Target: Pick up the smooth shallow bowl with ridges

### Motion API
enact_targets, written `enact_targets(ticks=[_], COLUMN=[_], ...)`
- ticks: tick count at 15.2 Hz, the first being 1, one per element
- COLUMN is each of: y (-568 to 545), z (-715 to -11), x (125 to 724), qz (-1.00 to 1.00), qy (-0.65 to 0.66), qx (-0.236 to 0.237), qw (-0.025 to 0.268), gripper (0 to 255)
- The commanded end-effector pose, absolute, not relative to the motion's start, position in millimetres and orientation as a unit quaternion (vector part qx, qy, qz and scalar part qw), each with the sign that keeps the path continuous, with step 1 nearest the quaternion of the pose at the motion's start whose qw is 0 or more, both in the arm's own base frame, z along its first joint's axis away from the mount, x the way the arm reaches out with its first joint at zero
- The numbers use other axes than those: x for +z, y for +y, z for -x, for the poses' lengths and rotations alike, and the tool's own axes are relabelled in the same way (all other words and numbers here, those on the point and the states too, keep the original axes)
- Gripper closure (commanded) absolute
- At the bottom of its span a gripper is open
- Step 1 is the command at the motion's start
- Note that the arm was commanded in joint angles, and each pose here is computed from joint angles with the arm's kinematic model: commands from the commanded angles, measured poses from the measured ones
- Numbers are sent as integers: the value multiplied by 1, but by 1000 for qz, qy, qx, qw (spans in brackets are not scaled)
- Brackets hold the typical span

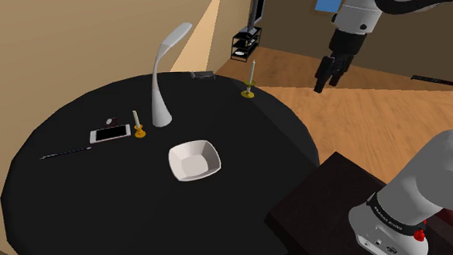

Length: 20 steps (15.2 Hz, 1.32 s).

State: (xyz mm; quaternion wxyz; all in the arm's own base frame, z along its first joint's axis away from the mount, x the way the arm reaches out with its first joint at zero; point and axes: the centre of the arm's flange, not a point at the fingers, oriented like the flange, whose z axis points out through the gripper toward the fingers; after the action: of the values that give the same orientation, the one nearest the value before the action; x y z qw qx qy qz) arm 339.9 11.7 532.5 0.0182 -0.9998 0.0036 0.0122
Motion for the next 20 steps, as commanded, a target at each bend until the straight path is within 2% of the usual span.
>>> enact_targets(ticks=[1,20], y=[21,100], z=[-351,-464], x=[514,316], qz=[999,990], qy=[12,88], qx=[10,2], qw=[28,113], gripper=[0,0])
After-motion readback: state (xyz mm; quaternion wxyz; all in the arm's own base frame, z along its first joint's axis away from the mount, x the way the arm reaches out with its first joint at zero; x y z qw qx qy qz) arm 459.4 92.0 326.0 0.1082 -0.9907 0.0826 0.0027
